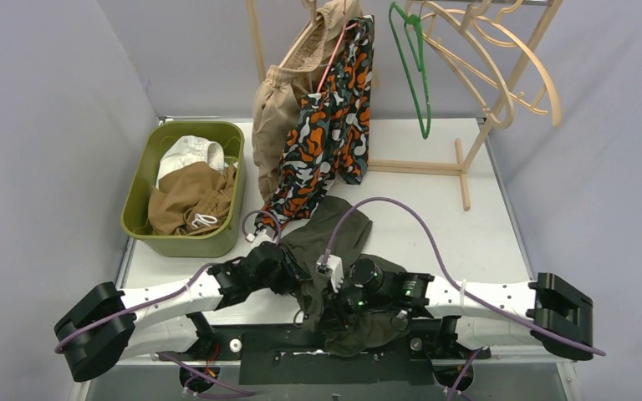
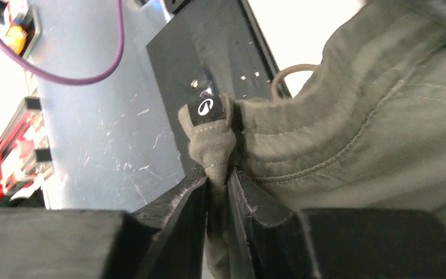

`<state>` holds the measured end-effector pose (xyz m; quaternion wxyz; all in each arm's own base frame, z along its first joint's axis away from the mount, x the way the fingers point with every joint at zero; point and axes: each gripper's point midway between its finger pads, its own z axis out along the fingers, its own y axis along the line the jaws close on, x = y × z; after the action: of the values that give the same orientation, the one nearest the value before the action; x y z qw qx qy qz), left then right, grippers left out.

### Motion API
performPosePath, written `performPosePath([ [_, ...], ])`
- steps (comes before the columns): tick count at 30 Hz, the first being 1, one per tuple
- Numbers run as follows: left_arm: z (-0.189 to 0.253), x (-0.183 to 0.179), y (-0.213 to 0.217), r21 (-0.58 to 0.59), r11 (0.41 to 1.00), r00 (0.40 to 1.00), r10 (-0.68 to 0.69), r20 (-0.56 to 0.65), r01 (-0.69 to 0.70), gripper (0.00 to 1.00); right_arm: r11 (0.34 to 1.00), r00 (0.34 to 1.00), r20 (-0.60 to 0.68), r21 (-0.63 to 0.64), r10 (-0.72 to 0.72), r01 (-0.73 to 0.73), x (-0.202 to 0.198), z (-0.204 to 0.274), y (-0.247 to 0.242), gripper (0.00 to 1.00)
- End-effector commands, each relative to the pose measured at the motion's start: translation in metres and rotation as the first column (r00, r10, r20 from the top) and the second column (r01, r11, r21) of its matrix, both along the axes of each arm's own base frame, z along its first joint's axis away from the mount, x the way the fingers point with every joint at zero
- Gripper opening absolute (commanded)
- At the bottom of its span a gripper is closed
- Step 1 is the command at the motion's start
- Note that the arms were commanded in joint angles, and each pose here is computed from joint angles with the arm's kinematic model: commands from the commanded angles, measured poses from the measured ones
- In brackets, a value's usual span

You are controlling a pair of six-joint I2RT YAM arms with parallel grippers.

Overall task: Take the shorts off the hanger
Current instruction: Pick up the shorts from the center of the board.

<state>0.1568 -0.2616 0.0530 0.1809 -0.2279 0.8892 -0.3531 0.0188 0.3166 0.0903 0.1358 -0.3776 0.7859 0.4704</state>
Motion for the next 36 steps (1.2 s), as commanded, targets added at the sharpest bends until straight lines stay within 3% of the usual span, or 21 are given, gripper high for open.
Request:
performPosePath([
  [1, 0.025, 0.008, -0.012, 0.015, 0.994, 0.989, -0.106, 0.107, 0.105, 0.21, 0.978, 0.963, 0.180, -0.002, -0.203, 0.206, 0.044, 0.029, -0.005, 0.24],
  [5, 0.032, 0.012, -0.010, 0.095, 0.984, 0.975, -0.164, 0.148, 0.151, 0.02, 0.909, 0.881, 0.266, -0.040, -0.391, 0.415, 0.075, 0.038, -0.035, 0.39],
  [7, 0.036, 0.016, -0.007, 0.149, 0.974, 0.967, -0.192, 0.167, 0.168, 0.00, 0.845, 0.816, 0.294, -0.046, -0.498, 0.533, 0.090, 0.041, -0.053, 0.43],
  [8, 0.038, 0.018, -0.006, 0.177, 0.969, 0.963, -0.204, 0.174, 0.173, 0.00, 0.807, 0.777, 0.309, -0.047, -0.549, 0.589, 0.097, 0.043, -0.063, 0.52],
  [10, 0.042, 0.022, -0.004, 0.222, 0.957, 0.954, -0.230, 0.192, 0.186, 0.00, 0.697, 0.673, 0.326, -0.057, -0.664, 0.715, 0.111, 0.040, -0.086, 0.67],
  [11, 0.046, 0.024, -0.004, 0.239, 0.952, 0.948, -0.244, 0.206, 0.193, 0.00, 0.629, 0.611, 0.336, -0.066, -0.716, 0.774, 0.119, 0.036, -0.100, 0.71],
  [16, 0.060, 0.025, -0.017, 0.328, 0.892, 0.878, -0.402, 0.260, 0.311, 0.00, 0.309, 0.352, 0.336, -0.175, -0.874, 0.935, 0.135, 0.007, -0.153, 0.77],
  [18, 0.059, 0.020, -0.023, 0.384, 0.856, 0.857, -0.455, 0.242, 0.345, 0.00, 0.210, 0.280, 0.296, -0.246, -0.913, 0.946, 0.135, -0.008, -0.165, 0.77],
  [23, 0.043, -0.004, -0.046, 0.425, 0.796, 0.810, -0.549, 0.206, 0.431, 0.00, 0.194, 0.263, 0.180, -0.328, -0.948, 0.925, 0.133, -0.039, -0.151, 0.77],
  [25, 0.038, -0.014, -0.055, 0.430, 0.777, 0.793, -0.577, 0.195, 0.460, 0.02, 0.165, 0.227, 0.143, -0.350, -0.963, 0.922, 0.133, -0.050, -0.147, 0.74],
  [28, 0.040, -0.029, -0.074, 0.418, 0.758, 0.754, -0.619, 0.219, 0.501, 0.16, 0.162, 0.208, 0.089, -0.366, -0.974, 0.916, 0.132, -0.064, -0.140, 0.69],
  [30, 0.042, -0.039, -0.087, 0.404, 0.739, 0.722, -0.652, 0.230, 0.539, 0.30, 0.163, 0.197, 0.054, -0.375, -0.979, 0.913, 0.133, -0.072, -0.137, 0.66],
  [32, 0.040, -0.047, -0.097, 0.399, 0.720, 0.700, -0.678, 0.226, 0.568, 0.51, 0.191, 0.212, 0.018, -0.372, -0.977, 0.909, 0.135, -0.077, -0.131, 0.64],
  [36, 0.028, -0.051, -0.107, 0.404, 0.695, 0.688, -0.700, 0.192, 0.594, 0.71, 0.266, 0.276, -0.024, -0.362, -0.961, 0.894, 0.140, -0.077, -0.118, 0.63],
])
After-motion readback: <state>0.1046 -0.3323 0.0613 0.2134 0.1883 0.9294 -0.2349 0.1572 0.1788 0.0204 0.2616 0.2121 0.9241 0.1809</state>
